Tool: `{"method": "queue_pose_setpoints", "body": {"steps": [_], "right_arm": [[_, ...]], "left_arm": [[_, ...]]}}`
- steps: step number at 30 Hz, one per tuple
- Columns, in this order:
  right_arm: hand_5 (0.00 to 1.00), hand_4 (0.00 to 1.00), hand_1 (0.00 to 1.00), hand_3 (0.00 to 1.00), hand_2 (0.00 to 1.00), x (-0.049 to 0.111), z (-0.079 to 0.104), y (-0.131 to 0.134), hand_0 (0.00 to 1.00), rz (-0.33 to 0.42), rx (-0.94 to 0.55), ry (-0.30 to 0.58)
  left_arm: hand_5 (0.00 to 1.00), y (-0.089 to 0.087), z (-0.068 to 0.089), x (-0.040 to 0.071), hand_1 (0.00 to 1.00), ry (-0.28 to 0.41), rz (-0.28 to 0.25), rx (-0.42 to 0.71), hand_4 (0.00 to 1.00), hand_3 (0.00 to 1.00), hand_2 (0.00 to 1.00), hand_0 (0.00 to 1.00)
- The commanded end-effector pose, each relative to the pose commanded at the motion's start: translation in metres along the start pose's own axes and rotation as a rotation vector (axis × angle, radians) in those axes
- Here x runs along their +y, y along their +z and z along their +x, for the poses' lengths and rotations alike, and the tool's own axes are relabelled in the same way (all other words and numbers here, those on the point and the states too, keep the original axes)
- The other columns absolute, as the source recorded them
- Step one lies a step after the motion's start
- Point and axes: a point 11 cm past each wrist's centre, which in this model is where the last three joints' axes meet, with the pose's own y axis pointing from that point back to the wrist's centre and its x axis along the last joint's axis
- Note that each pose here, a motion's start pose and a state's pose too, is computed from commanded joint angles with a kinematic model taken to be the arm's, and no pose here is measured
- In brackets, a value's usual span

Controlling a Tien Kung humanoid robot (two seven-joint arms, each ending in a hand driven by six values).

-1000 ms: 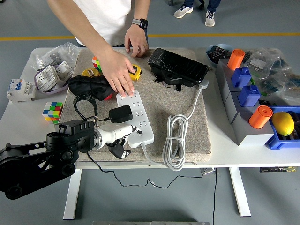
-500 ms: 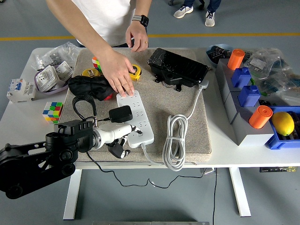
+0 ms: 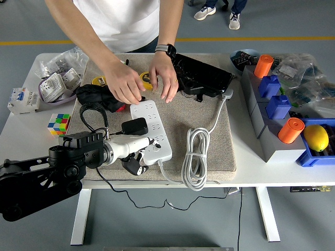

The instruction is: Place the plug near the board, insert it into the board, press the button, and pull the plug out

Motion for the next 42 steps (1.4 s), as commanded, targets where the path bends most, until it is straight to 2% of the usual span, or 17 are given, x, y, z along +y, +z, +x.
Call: {"method": "queue_pose_setpoints", "body": {"steps": [5, 12, 13, 16, 18, 19, 21, 24, 25, 30, 31, 42], "right_arm": [[0.521, 0.998, 0.664, 0.585, 0.681, 0.000, 0.000, 0.000, 0.620, 0.000, 0.000, -0.001], [0.521, 0.998, 0.665, 0.585, 0.681, 0.000, -0.001, 0.001, 0.620, -0.001, 0.001, -0.003], [0.520, 0.998, 0.665, 0.586, 0.681, 0.000, -0.001, 0.001, 0.620, -0.002, 0.002, -0.003], [0.520, 0.998, 0.665, 0.586, 0.681, 0.000, -0.002, 0.002, 0.620, -0.003, 0.004, -0.004], [0.520, 0.998, 0.665, 0.586, 0.681, 0.000, -0.002, 0.002, 0.620, -0.003, 0.005, -0.004], [0.519, 0.998, 0.665, 0.587, 0.681, 0.000, -0.002, 0.002, 0.621, -0.003, 0.005, -0.004], [0.519, 0.998, 0.665, 0.587, 0.681, 0.000, -0.002, 0.002, 0.621, -0.003, 0.005, -0.005], [0.519, 0.998, 0.665, 0.587, 0.681, 0.000, -0.002, 0.001, 0.621, -0.001, 0.007, -0.006], [0.520, 0.998, 0.665, 0.587, 0.681, 0.000, -0.003, 0.001, 0.620, -0.001, 0.008, -0.006], [0.520, 0.998, 0.665, 0.587, 0.681, 0.000, -0.003, 0.001, 0.620, -0.001, 0.013, -0.008], [0.519, 0.998, 0.665, 0.587, 0.681, 0.000, -0.003, 0.001, 0.620, -0.001, 0.014, -0.009], [0.519, 0.998, 0.665, 0.586, 0.681, 0.000, -0.001, 0.001, 0.620, -0.001, 0.019, -0.008]], "left_arm": [[0.002, 0.004, 0.008, 0.006, 0.121, 0.029, -0.034, 0.021, 0.588, 0.870, 0.187, 0.053], [0.002, 0.013, 0.026, 0.011, 0.118, 0.159, -0.188, 0.111, 0.609, 0.859, 0.184, 0.052], [0.050, 0.013, 0.028, 0.012, 0.138, 0.182, -0.213, 0.137, 0.710, 0.840, 0.213, 0.093], [0.050, 0.017, 0.033, 0.015, 0.138, 0.249, -0.304, 0.193, 0.710, 0.840, 0.213, 0.093], [0.050, 0.018, 0.035, 0.016, 0.138, 0.280, -0.345, 0.221, 0.710, 0.840, 0.213, 0.093], [0.205, 0.019, 0.035, 0.016, 0.252, 0.289, -0.359, 0.230, 0.825, 0.678, 0.366, 0.208], [0.205, 0.018, 0.034, 0.016, 0.252, 0.308, -0.386, 0.262, 0.825, 0.678, 0.366, 0.208], [0.205, 0.017, 0.033, 0.015, 0.252, 0.323, -0.403, 0.286, 0.825, 0.678, 0.366, 0.208], [0.346, 0.017, 0.033, 0.015, 0.524, 0.335, -0.414, 0.296, 0.923, 0.598, 0.527, 0.401], [0.346, 0.015, 0.032, 0.014, 0.524, 0.362, -0.440, 0.323, 0.923, 0.598, 0.527, 0.401], [0.311, 0.015, 0.031, 0.013, 0.579, 0.365, -0.441, 0.326, 0.916, 0.577, 0.551, 0.513], [0.296, 0.014, 0.032, 0.013, 0.589, 0.387, -0.446, 0.297, 0.932, 0.579, 0.564, 0.540]]}}
